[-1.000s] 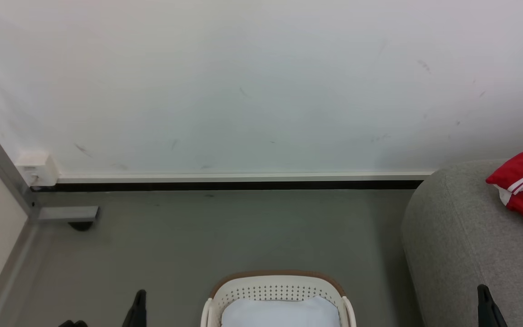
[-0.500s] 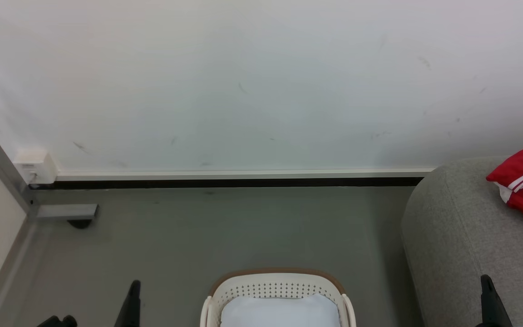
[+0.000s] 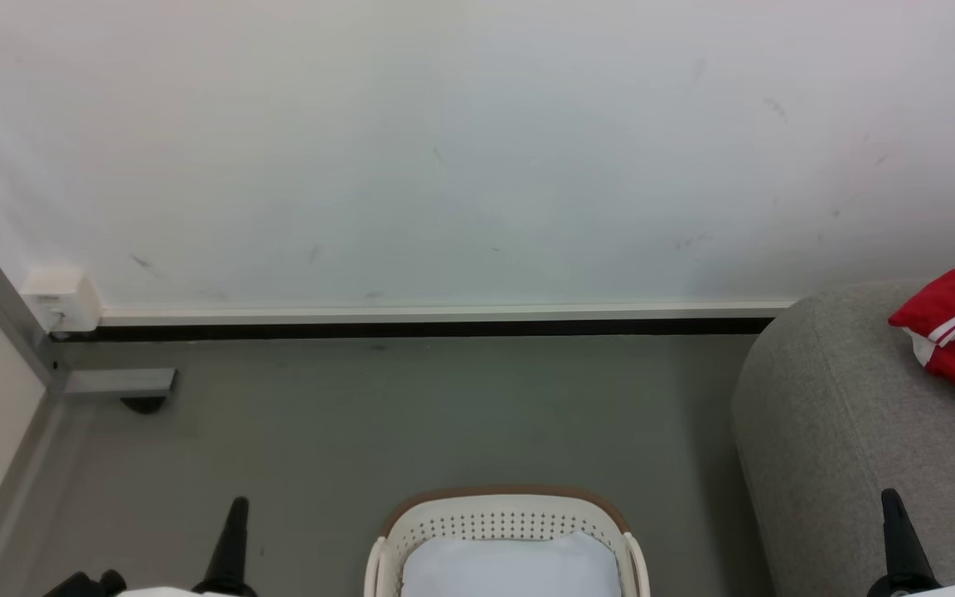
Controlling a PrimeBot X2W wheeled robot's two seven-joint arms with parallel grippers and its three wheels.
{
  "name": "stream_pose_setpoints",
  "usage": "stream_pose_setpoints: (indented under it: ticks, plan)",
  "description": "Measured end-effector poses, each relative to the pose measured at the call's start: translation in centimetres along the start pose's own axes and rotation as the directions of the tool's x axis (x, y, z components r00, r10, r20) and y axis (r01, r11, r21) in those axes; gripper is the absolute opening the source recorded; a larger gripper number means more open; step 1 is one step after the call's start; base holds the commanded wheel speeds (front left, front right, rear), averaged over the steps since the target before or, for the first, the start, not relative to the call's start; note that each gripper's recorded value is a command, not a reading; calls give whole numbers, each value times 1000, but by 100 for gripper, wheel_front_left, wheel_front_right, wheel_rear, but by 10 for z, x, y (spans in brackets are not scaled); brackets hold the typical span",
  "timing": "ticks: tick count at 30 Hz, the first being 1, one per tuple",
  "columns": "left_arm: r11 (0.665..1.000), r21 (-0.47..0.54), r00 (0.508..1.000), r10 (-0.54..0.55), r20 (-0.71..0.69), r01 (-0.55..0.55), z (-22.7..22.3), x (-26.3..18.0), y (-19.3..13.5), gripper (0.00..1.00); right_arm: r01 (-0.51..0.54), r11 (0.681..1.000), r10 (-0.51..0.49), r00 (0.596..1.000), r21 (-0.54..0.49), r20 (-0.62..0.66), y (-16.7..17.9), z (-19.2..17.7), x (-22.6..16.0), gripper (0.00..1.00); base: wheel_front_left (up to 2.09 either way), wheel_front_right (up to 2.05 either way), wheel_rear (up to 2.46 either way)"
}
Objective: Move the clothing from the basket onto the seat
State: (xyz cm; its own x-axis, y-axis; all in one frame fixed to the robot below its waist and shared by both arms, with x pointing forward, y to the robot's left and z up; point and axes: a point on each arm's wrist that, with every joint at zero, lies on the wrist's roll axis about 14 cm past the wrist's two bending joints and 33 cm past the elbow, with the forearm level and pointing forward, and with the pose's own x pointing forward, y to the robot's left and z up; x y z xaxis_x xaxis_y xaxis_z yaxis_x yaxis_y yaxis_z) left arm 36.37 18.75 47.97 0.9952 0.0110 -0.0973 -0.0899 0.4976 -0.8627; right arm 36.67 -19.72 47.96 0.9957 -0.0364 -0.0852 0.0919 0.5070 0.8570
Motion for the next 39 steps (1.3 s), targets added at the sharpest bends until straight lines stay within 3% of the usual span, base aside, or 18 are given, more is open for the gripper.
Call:
stream_pose_setpoints:
  ticks: [21,39]
  plan:
    - [980,-197,1000,-23,6,24,8,8,-6,0,-18,979,20,1000,201,-4,6,4,7,0,0,0,0]
    - [939,-341,999,-43,16,45,15,14,-10,0,-43,935,46,999,351,0,14,9,12,0,0,0,0]
